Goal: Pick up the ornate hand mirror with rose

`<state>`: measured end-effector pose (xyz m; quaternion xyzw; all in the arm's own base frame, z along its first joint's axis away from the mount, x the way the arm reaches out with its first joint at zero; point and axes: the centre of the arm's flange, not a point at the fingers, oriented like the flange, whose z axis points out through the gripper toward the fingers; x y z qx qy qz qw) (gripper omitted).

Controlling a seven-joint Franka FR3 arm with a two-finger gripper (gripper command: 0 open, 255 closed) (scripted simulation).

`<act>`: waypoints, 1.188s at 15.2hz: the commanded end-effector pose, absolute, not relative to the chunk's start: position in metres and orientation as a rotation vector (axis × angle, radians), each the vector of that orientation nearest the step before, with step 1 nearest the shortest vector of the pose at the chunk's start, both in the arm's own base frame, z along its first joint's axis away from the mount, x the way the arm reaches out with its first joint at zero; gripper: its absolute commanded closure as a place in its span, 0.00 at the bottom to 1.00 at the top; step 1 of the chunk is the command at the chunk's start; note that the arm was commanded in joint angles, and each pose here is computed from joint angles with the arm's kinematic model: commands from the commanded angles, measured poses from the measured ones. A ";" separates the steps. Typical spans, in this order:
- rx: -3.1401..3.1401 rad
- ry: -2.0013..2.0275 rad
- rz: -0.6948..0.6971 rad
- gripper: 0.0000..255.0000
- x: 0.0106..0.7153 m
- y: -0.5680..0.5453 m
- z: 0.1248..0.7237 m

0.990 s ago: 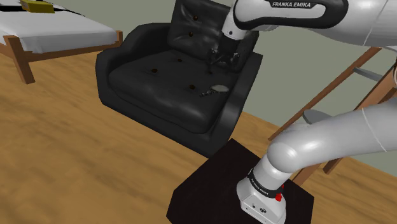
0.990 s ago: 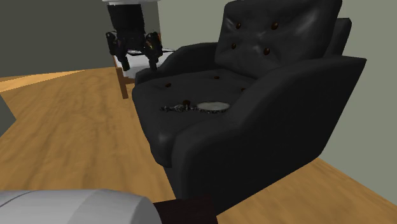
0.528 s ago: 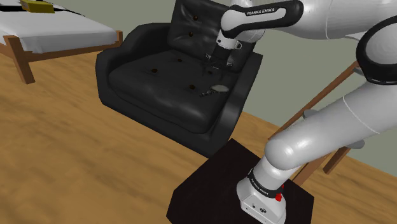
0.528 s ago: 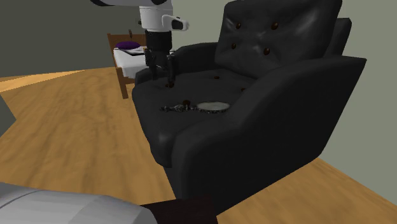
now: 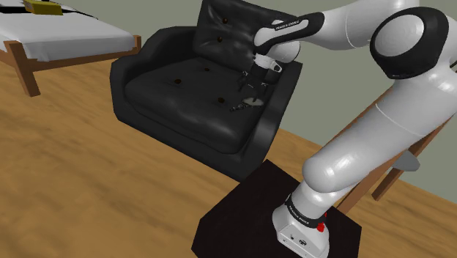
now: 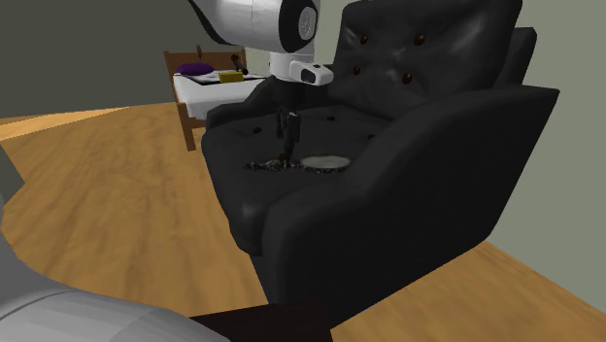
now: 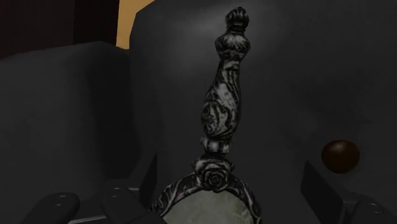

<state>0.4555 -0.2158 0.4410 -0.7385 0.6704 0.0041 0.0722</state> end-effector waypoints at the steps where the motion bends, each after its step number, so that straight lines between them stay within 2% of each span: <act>1: -2.157 2.069 0.020 0.00 0.456 -0.221 0.427; 9: -2.157 2.069 0.020 0.00 0.456 -0.221 0.392; 10: -2.157 2.069 0.020 1.00 0.455 -0.221 0.392; 18: -2.157 2.069 0.020 1.00 0.455 -0.221 0.392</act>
